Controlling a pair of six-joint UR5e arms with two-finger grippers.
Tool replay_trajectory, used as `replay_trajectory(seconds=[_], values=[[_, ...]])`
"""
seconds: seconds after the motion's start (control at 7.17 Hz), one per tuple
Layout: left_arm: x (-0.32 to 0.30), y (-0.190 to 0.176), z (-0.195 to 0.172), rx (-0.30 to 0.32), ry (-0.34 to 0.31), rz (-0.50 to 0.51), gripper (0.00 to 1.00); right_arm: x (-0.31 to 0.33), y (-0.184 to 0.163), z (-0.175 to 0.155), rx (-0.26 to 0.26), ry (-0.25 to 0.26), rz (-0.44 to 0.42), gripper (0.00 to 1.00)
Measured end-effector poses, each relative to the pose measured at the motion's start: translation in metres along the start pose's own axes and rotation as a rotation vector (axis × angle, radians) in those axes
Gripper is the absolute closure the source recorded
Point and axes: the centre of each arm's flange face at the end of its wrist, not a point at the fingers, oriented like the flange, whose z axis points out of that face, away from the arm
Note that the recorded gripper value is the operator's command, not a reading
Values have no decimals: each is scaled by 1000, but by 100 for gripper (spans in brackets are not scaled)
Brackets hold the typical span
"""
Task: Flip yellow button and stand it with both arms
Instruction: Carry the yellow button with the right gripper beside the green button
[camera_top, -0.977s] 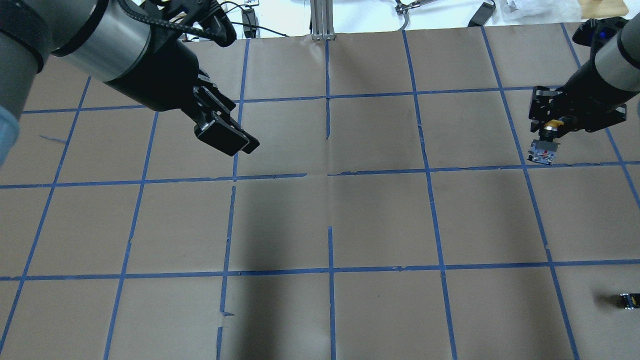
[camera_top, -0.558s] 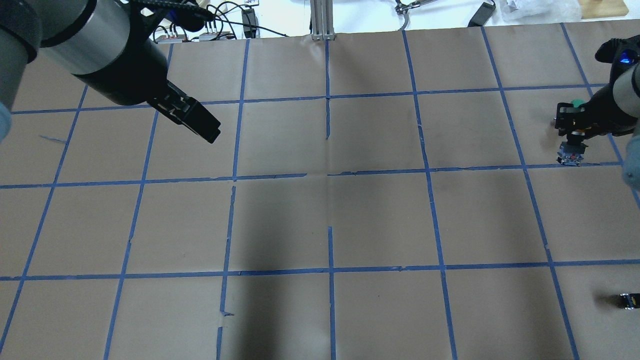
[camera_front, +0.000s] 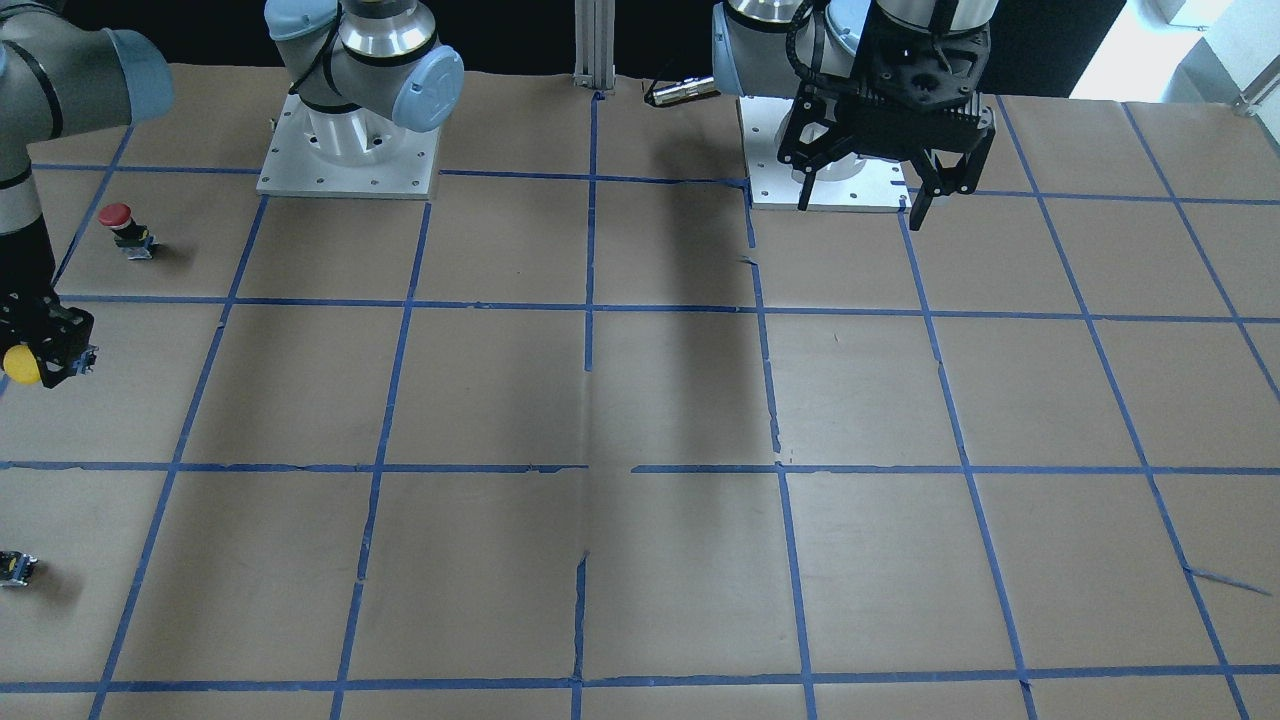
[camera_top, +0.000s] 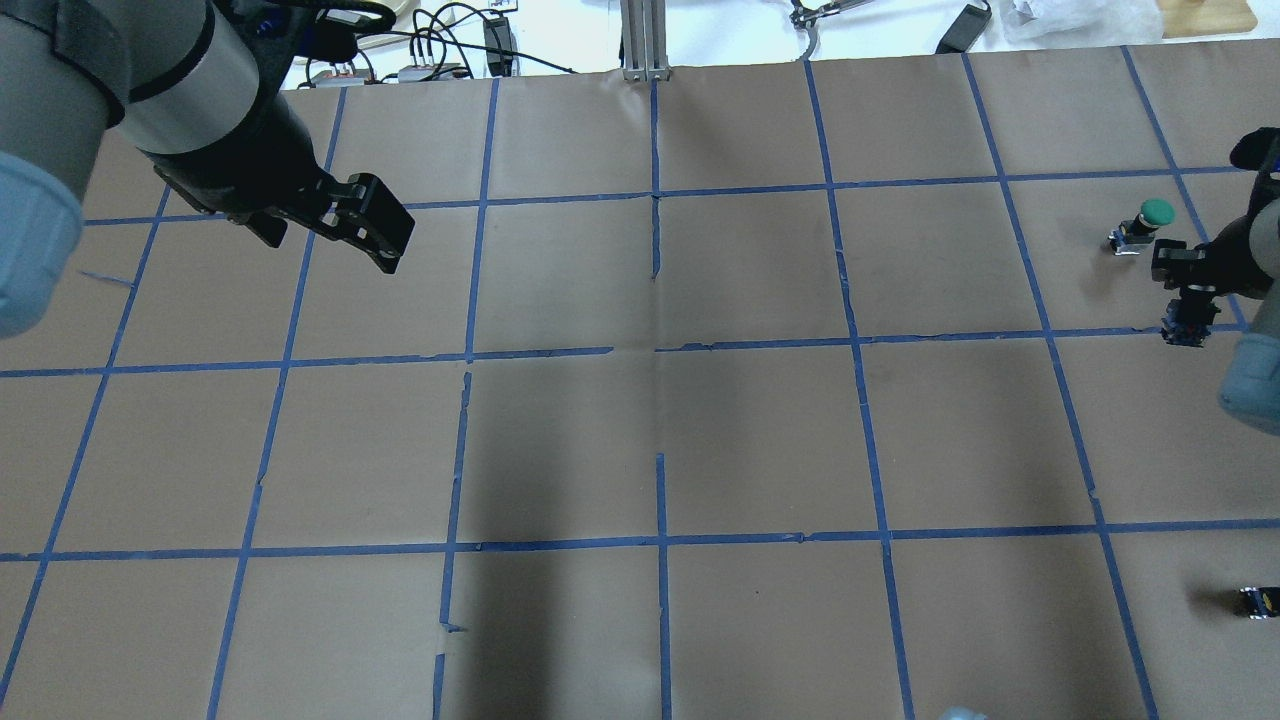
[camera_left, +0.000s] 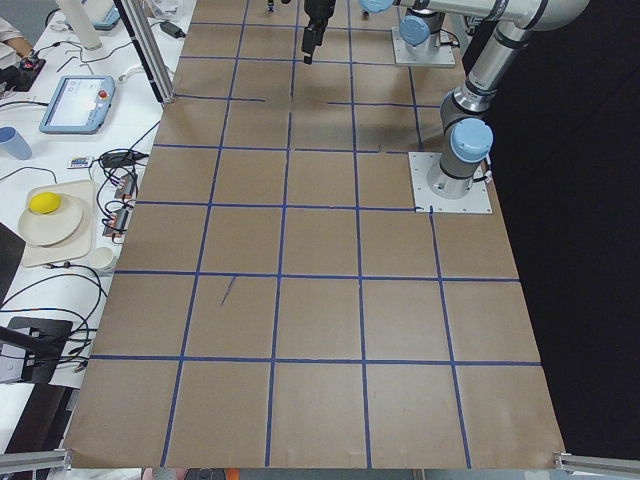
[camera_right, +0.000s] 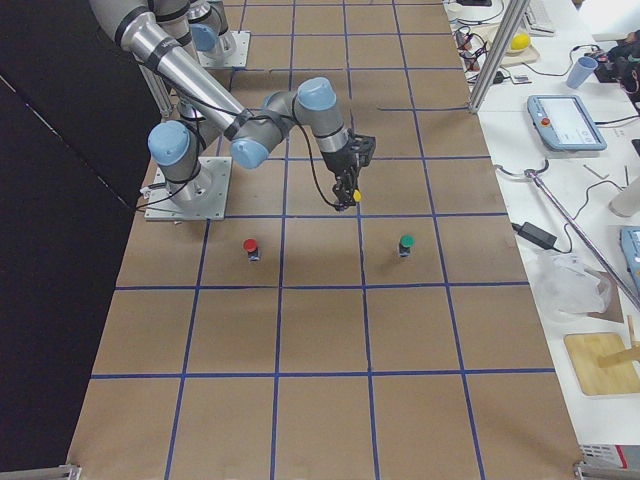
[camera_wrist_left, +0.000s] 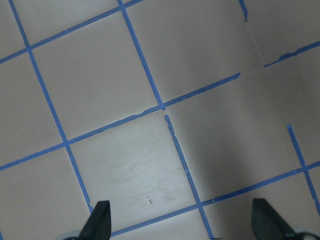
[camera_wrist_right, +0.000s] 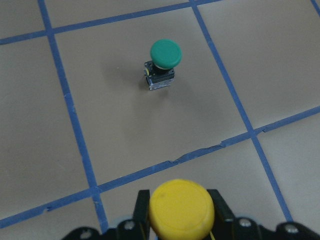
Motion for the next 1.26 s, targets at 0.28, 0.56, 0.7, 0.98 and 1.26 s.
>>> replay_trajectory(seconds=[0.28, 0.56, 0.7, 0.98, 1.26], values=[[-2, 0, 23, -19, 1, -63, 0, 14, 6, 27, 13, 54, 35, 96], [-3, -3, 32, -45, 4, -117, 0, 12, 31, 44, 65, 95, 49, 96], [-4, -11, 30, -44, 4, -147, 0, 11, 40, 49, 80, 105, 58, 96], [-6, -25, 21, -44, -2, -170, 0, 8, 50, 61, 102, 112, 103, 96], [-4, -27, 9, -28, -5, -166, 0, 9, 55, 84, 176, 149, 139, 96]])
